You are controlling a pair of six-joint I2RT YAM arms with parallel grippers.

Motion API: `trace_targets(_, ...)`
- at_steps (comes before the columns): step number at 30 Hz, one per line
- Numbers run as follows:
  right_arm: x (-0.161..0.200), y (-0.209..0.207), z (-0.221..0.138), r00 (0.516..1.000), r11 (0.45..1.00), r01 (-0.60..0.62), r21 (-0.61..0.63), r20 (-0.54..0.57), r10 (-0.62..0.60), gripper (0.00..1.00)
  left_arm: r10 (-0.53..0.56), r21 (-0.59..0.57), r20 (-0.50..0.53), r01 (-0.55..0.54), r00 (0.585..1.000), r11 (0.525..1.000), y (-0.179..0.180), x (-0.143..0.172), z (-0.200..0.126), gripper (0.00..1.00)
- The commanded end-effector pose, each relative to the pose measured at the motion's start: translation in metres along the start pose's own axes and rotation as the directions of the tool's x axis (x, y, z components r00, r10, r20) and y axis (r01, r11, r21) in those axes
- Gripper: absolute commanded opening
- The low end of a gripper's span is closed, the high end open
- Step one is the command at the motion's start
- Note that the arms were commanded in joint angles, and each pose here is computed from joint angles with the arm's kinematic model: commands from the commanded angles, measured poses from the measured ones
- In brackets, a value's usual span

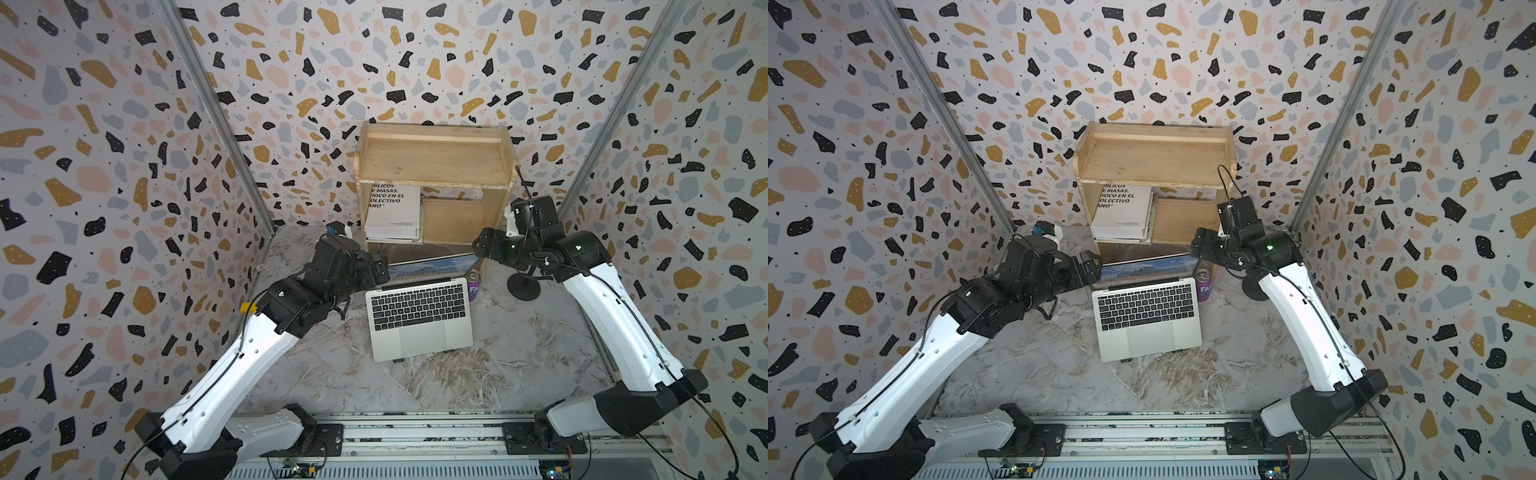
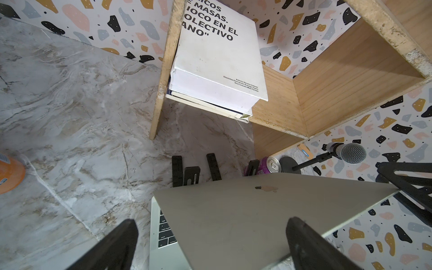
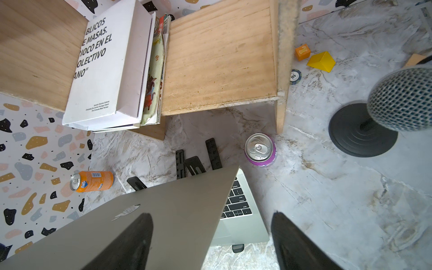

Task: Close the laptop lid and set it aside
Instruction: Close the lid of the laptop.

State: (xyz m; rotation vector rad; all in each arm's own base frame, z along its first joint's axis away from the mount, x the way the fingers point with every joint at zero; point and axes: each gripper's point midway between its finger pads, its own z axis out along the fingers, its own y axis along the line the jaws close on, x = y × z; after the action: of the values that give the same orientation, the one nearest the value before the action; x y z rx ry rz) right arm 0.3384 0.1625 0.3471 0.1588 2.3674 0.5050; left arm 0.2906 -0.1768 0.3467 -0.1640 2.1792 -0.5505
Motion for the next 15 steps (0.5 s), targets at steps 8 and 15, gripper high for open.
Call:
trace_targets(8,0.016,-0.001,-0.012,1.0,1.0,0.005,-0.022,-0.015,-0.005,0.84,0.026,0.0,-0.028,-0.026,0.999,1.0,0.002,0.016,-0.005,1.0)
trace_targets(15,0.024,0.0,-0.011,1.0,1.0,0.006,-0.025,-0.023,-0.007,0.84,0.03,0.006,-0.024,-0.03,0.999,1.0,0.004,0.019,-0.01,1.0)
